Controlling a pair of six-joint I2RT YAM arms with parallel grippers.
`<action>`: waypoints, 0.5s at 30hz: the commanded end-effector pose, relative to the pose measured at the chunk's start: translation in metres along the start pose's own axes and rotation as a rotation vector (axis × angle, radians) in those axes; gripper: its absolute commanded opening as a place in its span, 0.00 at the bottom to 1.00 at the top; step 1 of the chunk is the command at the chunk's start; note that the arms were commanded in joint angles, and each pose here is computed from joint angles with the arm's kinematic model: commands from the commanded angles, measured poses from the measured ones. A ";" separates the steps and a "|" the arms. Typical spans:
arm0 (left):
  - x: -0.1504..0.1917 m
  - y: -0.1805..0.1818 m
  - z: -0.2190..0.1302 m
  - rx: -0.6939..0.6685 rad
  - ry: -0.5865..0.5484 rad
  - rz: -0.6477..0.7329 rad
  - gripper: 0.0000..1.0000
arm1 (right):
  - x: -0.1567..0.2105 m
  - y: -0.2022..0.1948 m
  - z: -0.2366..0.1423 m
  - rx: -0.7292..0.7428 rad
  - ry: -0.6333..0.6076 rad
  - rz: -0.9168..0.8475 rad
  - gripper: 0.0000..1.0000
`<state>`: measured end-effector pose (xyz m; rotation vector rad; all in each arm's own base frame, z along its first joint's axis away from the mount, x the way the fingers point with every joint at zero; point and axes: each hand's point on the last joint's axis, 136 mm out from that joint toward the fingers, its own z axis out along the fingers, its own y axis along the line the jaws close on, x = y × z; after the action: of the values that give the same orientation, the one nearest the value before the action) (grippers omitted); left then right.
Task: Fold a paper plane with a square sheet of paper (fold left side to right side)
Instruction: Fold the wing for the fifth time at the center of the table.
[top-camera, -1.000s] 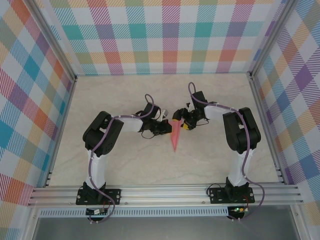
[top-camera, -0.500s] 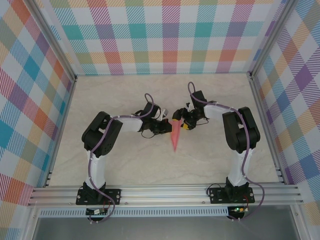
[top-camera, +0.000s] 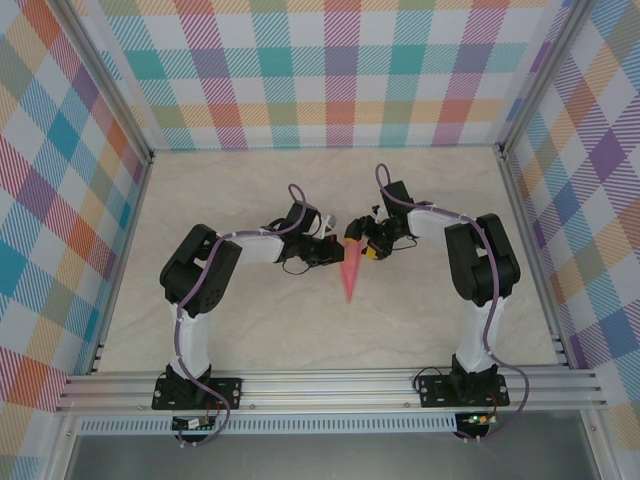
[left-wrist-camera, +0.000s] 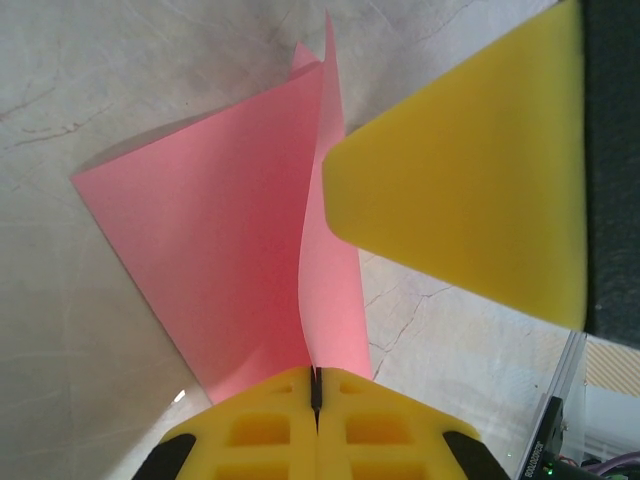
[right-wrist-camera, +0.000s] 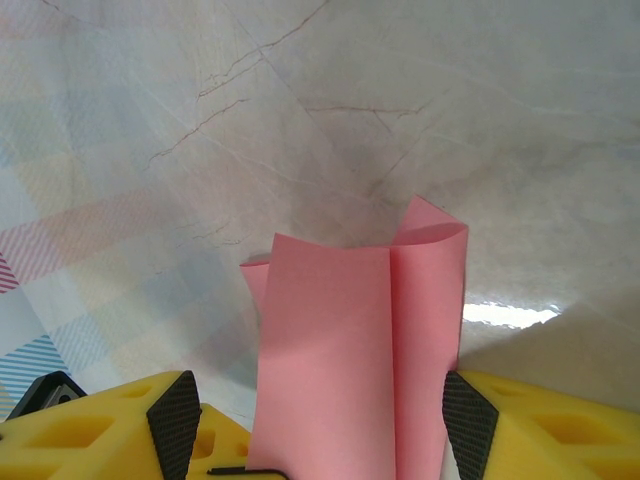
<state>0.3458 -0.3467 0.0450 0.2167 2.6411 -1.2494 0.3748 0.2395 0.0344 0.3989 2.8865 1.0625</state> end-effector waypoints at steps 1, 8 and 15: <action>0.007 0.003 0.009 -0.011 0.025 0.002 0.00 | 0.007 -0.014 0.013 0.050 0.032 -0.003 0.69; 0.012 0.016 0.016 -0.034 0.041 -0.017 0.00 | 0.000 0.008 -0.005 -0.016 -0.035 -0.038 0.69; 0.013 0.020 0.018 -0.045 0.042 -0.022 0.00 | -0.002 0.016 -0.033 0.014 -0.110 -0.080 0.58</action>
<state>0.3424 -0.3463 0.0245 0.2043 2.6862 -1.2277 0.3782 0.2341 0.0520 0.3776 2.8281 1.0237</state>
